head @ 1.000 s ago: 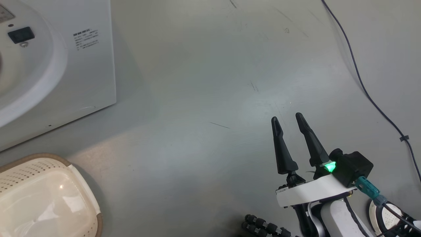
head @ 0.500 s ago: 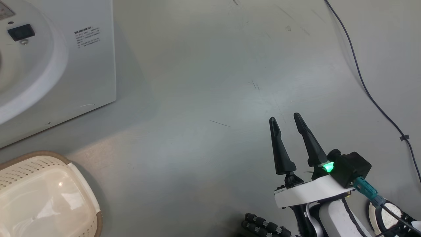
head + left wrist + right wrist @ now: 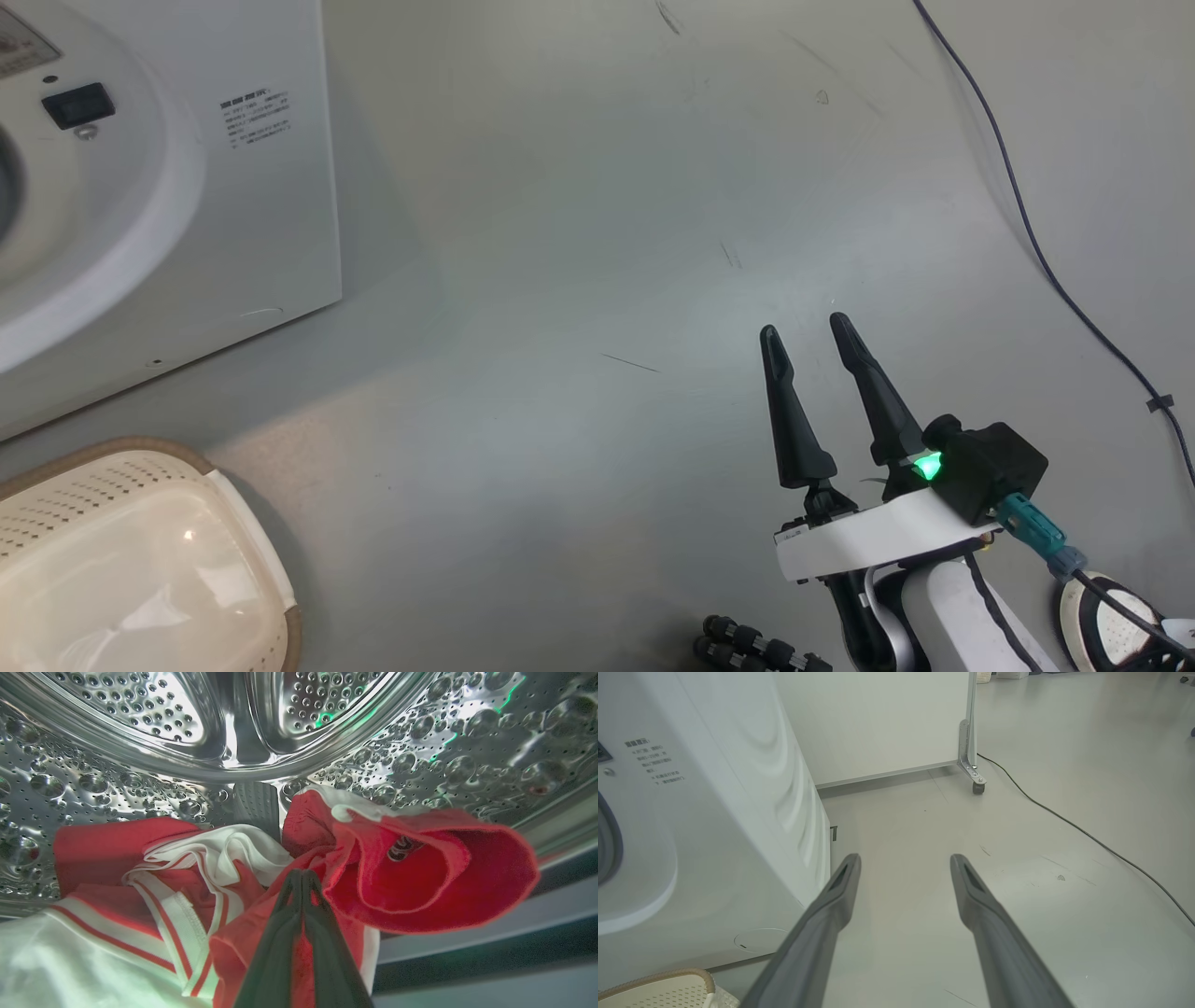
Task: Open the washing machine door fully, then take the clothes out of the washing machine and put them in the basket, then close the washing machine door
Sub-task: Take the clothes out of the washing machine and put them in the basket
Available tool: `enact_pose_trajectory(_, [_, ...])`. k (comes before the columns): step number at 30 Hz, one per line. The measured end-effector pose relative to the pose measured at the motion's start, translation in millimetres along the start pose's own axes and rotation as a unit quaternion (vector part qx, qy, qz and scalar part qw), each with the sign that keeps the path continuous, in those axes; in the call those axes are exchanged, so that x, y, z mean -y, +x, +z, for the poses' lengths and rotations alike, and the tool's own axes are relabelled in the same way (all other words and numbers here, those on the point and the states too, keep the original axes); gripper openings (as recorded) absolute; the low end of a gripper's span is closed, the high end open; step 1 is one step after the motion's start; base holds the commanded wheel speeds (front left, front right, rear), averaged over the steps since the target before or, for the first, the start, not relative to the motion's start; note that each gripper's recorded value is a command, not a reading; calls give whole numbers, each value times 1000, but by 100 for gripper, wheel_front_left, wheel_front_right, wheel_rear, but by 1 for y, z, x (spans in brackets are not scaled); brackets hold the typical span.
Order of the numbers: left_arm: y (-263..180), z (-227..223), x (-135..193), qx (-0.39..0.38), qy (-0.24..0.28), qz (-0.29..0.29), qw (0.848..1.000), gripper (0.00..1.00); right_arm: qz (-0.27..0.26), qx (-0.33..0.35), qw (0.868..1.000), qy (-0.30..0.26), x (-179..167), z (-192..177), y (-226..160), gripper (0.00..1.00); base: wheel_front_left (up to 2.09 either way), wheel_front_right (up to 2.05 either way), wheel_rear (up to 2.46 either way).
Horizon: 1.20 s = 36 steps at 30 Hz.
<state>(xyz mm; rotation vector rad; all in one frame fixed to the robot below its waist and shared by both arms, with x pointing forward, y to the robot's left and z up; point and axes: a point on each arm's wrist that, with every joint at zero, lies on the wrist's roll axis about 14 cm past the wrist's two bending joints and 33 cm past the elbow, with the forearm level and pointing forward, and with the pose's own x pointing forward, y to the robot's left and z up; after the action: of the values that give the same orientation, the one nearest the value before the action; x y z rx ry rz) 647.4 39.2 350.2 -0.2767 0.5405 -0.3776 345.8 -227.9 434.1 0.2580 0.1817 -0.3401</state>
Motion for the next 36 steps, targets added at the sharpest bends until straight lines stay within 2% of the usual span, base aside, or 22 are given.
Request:
enact_pose_trajectory(8, [-16, 16, 15, 47, -8, -22, 999, 0, 11, 16, 1000, -9, -2, 8, 8, 100, 0, 0, 0])
enact_pose_trajectory(18, [-47, 43, 15, 112, -24, -23, 993, 0, 40, 18, 999, -19, -17, 6, 14, 100, 0, 0, 0])
enact_pose_trajectory(36, [-130, 48, -20, 179, -22, 26, 983, 0, 117, 27, 993, -6, -59, 7, 20, 100, 0, 0, 0])
